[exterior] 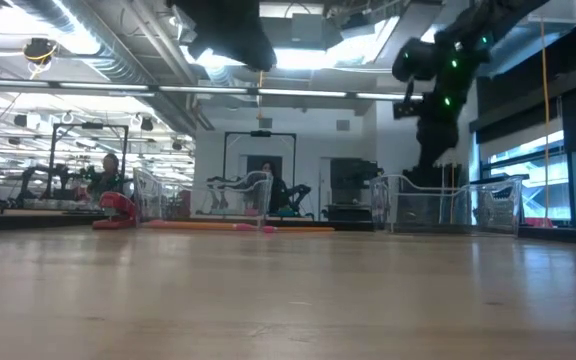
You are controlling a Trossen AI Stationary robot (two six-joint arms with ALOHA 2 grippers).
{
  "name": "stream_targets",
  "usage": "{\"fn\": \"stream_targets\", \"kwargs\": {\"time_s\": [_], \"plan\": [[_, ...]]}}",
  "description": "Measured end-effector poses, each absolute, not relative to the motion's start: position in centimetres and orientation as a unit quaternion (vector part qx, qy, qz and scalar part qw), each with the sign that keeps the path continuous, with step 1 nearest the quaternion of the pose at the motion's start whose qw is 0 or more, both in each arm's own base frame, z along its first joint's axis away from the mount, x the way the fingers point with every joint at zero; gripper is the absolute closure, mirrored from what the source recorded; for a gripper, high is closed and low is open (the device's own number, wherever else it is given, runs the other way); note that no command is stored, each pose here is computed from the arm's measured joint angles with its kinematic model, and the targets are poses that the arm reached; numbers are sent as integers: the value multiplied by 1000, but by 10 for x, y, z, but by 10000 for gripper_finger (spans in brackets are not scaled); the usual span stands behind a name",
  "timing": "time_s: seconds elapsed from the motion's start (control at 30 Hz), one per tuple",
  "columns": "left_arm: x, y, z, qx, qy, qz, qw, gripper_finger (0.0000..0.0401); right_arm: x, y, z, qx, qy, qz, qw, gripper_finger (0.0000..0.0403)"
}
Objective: Sort crayons/erasers/pens/pencils in bins
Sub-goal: Put the yellow pencil into the top left transparent bin
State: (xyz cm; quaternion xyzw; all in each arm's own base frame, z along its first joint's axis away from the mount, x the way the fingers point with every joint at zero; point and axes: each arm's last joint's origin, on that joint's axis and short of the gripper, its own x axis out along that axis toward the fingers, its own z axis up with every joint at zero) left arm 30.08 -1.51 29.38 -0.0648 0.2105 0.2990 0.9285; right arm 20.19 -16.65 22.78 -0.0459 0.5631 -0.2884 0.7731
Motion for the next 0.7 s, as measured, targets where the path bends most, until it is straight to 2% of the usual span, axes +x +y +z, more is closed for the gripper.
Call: {"fn": "stream_targets", "kwargs": {"time_s": [0.2, 0.4, 0.57, 0.7], "plan": [[302, 36, 315, -97, 273, 296, 910, 321, 216, -161, 268, -54, 542, -263, 796, 310], [300, 82, 338, -123, 298, 299, 898, 321, 230, -153, 309, -80, 504, -252, 822, 309], [296, 108, 334, -143, 338, 277, 888, 321, 243, -142, 335, -89, 437, -156, 881, 309], [297, 128, 325, -156, 355, 220, 895, 321, 252, -130, 335, -90, 413, -107, 900, 309]]}}
